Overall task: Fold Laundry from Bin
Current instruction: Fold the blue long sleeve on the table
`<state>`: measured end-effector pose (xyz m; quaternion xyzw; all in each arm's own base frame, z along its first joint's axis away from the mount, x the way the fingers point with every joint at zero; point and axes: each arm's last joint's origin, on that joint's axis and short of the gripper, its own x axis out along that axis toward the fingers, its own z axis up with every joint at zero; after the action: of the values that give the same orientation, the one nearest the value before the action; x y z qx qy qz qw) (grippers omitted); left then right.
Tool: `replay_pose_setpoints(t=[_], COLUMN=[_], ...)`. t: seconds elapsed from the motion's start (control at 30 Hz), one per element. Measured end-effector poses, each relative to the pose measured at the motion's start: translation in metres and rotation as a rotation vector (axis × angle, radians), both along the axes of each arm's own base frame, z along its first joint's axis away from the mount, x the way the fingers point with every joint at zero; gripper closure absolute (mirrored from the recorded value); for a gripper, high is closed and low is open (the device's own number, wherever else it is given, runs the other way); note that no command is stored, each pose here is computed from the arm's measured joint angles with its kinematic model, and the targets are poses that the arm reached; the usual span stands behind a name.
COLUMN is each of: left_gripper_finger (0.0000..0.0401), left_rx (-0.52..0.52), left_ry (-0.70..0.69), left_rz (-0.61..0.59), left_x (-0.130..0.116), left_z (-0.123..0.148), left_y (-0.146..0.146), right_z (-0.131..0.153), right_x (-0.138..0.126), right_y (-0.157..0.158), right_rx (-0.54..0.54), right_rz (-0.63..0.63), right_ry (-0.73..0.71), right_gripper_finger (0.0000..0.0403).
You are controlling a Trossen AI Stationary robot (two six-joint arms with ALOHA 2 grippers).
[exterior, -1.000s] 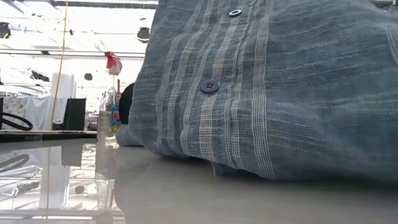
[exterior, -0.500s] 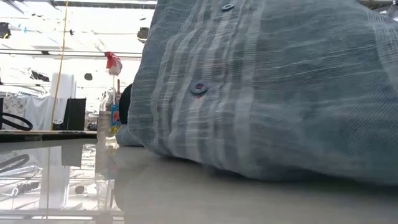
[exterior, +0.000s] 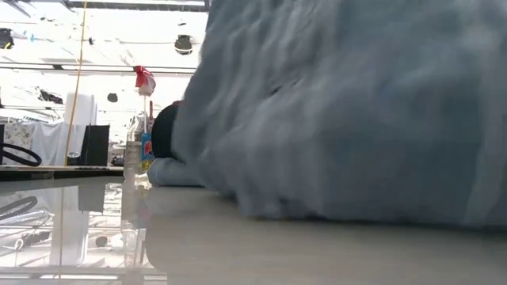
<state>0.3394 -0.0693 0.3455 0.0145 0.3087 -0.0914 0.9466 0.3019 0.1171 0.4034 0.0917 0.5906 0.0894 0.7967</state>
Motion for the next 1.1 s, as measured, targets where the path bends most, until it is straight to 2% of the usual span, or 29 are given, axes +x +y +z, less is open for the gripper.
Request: replay_pose_setpoints(t=[0.1, 0.2, 0.33, 0.47, 0.53, 0.63, 0.73, 0.87, 0.97, 1.03, 1.1], left_gripper_finger=[0.0401, 0.0401, 0.0401, 0.0401, 0.0401, 0.0401, 0.0401, 0.0401, 0.0401, 0.0401, 0.0401], left_rx=[0.027, 0.109, 0.153, 0.150, 0.138, 0.149, 0.150, 0.128, 0.162, 0.195, 0.158], left_ry=[-0.116, -0.245, -0.348, -0.389, -0.389, -0.394, -0.417, -0.281, -0.188, -0.113, -0.080], left_rz=[0.057, 0.125, 0.196, 0.251, 0.253, 0.250, 0.226, 0.185, 0.158, 0.151, 0.147], left_x=[0.001, -0.002, -0.008, -0.011, -0.011, -0.010, -0.014, -0.023, -0.018, -0.021, -0.029], left_z=[0.036, 0.075, 0.111, 0.126, 0.127, 0.127, 0.130, 0.115, 0.069, 0.027, -0.006], left_y=[0.002, 0.010, 0.030, 0.049, 0.054, 0.054, 0.043, 0.014, -0.021, -0.043, -0.058], right_z=[0.036, 0.067, 0.089, 0.105, 0.108, 0.108, 0.103, 0.078, 0.045, 0.018, -0.008], right_x=[-0.011, -0.025, -0.050, -0.072, -0.078, -0.077, -0.067, -0.043, -0.024, -0.017, -0.015], right_y=[-0.014, -0.033, -0.071, -0.105, -0.115, -0.114, -0.098, -0.053, -0.006, 0.020, 0.041], right_rx=[0.058, 0.118, 0.112, 0.064, 0.005, -0.006, -0.007, -0.113, -0.214, -0.194, -0.134], right_rz=[0.014, 0.049, -0.004, -0.080, -0.112, -0.104, -0.051, 0.014, 0.091, 0.101, 0.075], right_ry=[-0.087, -0.219, -0.318, -0.421, -0.448, -0.456, -0.435, -0.352, -0.344, -0.310, -0.272], right_gripper_finger=[0.0376, 0.0376, 0.0376, 0.0376, 0.0376, 0.0376, 0.0376, 0.0376, 0.0376, 0.0376, 0.0376])
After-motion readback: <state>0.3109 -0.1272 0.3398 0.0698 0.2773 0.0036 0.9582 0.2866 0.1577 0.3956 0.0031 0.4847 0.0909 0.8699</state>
